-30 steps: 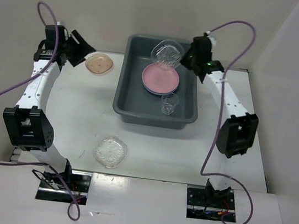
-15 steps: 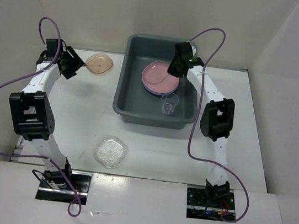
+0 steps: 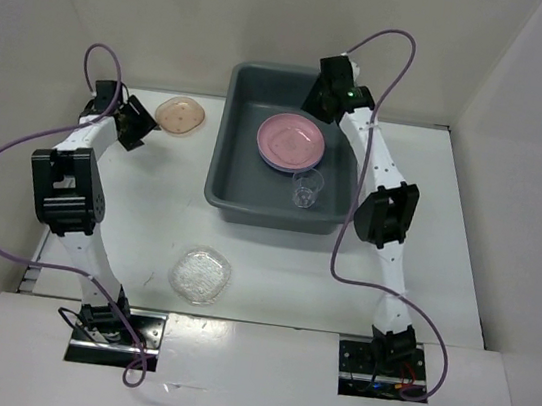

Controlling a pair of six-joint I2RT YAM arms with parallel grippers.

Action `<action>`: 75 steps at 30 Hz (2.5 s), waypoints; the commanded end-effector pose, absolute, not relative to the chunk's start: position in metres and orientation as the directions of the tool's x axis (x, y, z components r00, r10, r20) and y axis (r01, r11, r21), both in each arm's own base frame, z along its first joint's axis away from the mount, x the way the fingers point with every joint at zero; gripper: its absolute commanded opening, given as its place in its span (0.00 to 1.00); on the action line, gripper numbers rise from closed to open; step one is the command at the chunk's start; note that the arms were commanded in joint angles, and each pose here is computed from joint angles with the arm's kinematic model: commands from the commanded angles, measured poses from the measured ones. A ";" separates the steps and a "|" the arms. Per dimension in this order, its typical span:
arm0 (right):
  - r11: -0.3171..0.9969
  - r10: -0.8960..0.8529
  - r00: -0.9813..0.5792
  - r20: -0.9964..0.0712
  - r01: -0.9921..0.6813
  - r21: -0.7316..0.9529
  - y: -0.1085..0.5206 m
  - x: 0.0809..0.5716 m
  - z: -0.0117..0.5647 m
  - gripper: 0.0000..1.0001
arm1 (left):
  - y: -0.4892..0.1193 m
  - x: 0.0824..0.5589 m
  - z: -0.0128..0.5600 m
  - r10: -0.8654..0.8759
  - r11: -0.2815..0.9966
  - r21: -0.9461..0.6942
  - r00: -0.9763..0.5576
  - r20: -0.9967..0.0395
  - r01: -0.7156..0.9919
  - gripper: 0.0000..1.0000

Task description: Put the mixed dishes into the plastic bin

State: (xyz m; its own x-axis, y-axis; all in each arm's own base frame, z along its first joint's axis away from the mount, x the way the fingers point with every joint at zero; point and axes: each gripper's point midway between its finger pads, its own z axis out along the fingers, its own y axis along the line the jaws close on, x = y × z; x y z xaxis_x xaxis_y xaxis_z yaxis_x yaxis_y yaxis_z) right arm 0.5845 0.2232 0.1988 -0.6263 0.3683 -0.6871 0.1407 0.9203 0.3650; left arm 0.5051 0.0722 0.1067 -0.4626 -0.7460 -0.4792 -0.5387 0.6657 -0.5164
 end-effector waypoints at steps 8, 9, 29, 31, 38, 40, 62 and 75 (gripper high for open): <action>0.876 0.432 -0.534 -0.727 0.059 0.478 0.188 0.474 0.298 0.46 | 0.086 0.560 0.100 -0.820 0.568 -0.629 -0.303 -0.486 -0.530 0.60; 0.880 0.433 -0.549 -0.715 0.086 0.467 0.182 0.462 0.292 0.46 | 0.085 0.562 0.097 -0.834 0.547 -0.642 -0.289 -0.469 -0.538 0.60; 0.736 0.654 -0.379 -0.655 0.120 0.666 0.123 0.315 0.348 0.43 | 0.078 0.621 0.030 -0.921 0.375 -0.717 -0.145 -0.362 -0.588 0.60; 0.734 0.663 -0.363 -0.654 0.145 0.664 0.117 0.312 0.348 0.43 | 0.072 0.628 0.021 -0.925 0.369 -0.713 -0.161 -0.344 -0.596 0.52; 0.738 0.664 -0.350 -0.661 0.166 0.654 0.114 0.318 0.349 0.43 | 0.079 0.621 0.035 -0.910 0.393 -0.676 -0.160 -0.382 -0.623 0.00; 0.737 0.663 -0.342 -0.666 0.141 0.661 0.116 0.320 0.354 0.43 | 0.089 0.614 0.057 -0.898 0.398 -0.649 -0.129 -0.421 -0.648 0.00; 0.742 0.632 -0.340 -0.697 0.006 0.670 0.122 0.299 0.367 0.43 | -0.228 0.573 0.287 -0.598 0.684 -0.729 -0.552 -0.581 0.025 0.00; 0.743 0.640 -0.315 -0.701 0.019 0.670 0.107 0.277 0.365 0.43 | -0.271 0.574 0.181 -0.497 0.814 -0.572 -0.630 -0.597 -0.101 0.00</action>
State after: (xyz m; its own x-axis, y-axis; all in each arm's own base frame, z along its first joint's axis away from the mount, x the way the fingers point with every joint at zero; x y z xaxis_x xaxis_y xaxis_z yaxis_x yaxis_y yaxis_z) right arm 0.2780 0.1131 0.3669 -0.3314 0.6495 -0.6843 0.0129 0.7284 0.6851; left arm 0.5522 -0.2882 0.1577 -0.7042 -0.4765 -0.5264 -0.1083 0.8048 -0.5835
